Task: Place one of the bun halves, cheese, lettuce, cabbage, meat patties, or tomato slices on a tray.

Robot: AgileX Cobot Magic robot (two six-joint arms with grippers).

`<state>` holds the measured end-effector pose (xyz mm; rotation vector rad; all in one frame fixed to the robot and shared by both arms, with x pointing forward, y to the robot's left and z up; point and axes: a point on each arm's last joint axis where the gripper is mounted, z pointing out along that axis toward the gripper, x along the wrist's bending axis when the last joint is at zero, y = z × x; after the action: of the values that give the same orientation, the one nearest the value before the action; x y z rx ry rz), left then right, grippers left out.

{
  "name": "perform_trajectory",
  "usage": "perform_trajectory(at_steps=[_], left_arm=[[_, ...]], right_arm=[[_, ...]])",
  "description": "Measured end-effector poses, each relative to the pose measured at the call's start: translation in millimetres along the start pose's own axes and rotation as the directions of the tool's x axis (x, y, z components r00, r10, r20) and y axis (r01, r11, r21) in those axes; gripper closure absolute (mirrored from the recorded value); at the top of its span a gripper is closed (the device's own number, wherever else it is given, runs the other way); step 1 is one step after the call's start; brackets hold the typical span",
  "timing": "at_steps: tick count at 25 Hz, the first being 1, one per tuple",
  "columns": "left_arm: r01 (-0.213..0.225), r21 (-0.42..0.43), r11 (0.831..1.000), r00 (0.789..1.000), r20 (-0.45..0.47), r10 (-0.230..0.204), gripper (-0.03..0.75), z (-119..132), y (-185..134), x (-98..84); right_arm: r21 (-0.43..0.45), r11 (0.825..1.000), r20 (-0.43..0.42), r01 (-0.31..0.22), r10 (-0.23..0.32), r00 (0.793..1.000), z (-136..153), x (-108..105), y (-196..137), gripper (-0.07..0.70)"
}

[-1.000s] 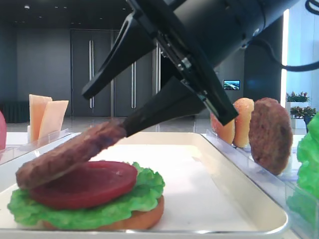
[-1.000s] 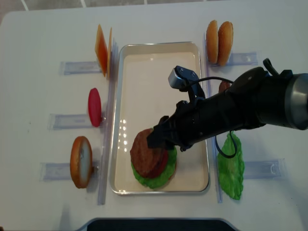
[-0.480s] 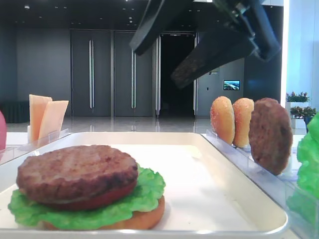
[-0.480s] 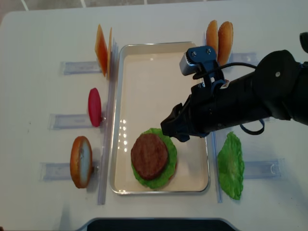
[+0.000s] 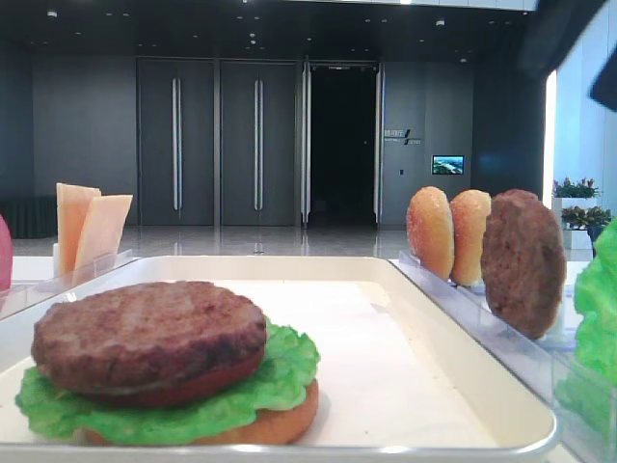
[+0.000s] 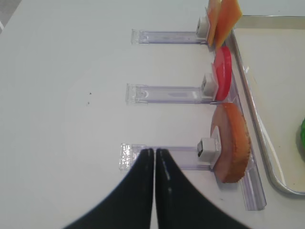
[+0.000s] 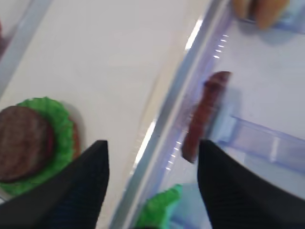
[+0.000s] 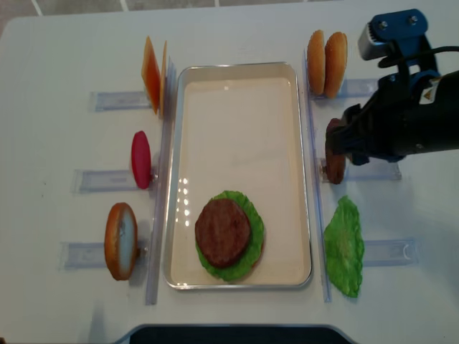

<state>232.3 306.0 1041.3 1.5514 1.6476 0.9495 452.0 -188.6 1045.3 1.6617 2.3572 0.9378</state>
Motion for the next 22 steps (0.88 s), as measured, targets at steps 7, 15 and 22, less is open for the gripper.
perform_trajectory(at_steps=[7, 15, 22], left_arm=[[0.0, 0.0, 1.0, 1.0, 0.0, 0.0, 0.716, 0.0, 0.0, 0.0], [0.0, 0.0, 1.0, 1.0, 0.0, 0.0, 0.716, 0.0, 0.0, 0.0], [0.0, 0.0, 1.0, 1.0, 0.0, 0.0, 0.716, 0.0, 0.0, 0.0]], right_arm=[[0.036, 0.988, 0.268, -0.15, 0.135, 0.954, -38.3, -52.7, -14.9, 0.209], [0.147, 0.943, 0.423, -0.299, 0.214, 0.881, -64.4, -83.3, -39.4, 0.209], [0.159, 0.931, 0.432, -0.328, 0.233, 0.871, -73.3, -76.5, -65.2, 0.209]])
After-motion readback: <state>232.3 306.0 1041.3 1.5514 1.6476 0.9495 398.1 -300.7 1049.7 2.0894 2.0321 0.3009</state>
